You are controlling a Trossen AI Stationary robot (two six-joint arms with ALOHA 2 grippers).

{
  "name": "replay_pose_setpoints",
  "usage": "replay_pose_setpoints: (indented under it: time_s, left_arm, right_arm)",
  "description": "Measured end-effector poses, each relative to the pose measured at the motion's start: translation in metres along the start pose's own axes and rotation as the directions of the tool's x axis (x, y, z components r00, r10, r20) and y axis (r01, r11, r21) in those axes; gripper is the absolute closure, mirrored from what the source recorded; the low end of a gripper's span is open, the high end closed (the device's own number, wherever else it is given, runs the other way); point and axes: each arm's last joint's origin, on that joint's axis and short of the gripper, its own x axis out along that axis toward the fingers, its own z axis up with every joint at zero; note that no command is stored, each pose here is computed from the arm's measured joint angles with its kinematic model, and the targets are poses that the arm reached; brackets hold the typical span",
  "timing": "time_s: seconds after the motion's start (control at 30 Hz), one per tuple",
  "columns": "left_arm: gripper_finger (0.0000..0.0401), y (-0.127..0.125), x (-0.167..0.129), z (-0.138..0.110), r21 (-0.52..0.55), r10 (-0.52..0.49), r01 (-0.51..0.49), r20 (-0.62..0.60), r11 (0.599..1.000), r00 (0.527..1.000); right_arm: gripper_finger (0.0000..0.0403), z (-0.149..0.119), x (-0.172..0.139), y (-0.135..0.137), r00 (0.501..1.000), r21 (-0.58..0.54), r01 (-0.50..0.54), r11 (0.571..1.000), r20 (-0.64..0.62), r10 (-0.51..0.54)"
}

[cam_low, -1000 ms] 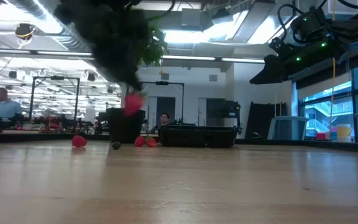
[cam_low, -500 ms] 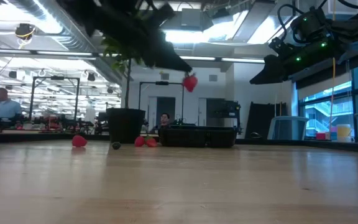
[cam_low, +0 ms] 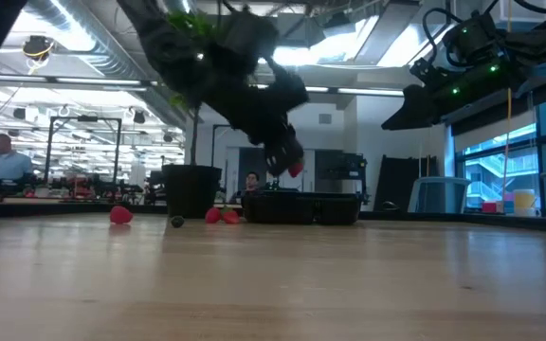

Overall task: Pick and placing Produce into tupperware
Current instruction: Put the bottom strawberry into the black container

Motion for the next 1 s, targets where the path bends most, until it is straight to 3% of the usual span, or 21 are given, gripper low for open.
replay_pose_setpoints:
  time_s: [0.2,0.6,1.0]
  left_arm:
    - [0.0401,-0.012,0.018,0.002,0.090,0.086,-0.079,-0.068,0.993,0.994]
    - [0.0401,-0.017,0.021,-0.005,0.166,0.037,-0.012,-0.148,0.986,0.988]
    - [0.0394,-0.019,0.021,-0.009,0.143,-0.019,0.043,-0.168,0.989,0.986]
  right_arm:
    - [0.0207,-0.002,0.000,0.000,1.000,0.001,-0.004,1.000,-0.019,0.004]
    - [0.0207,-0.004,0.000,0.001,0.999,0.002,-0.008,1.000,-0.039,0.008]
    - [0.0207,-0.004,0.000,0.001,0.999,0.002,-0.008,1.000,-0.039,0.008]
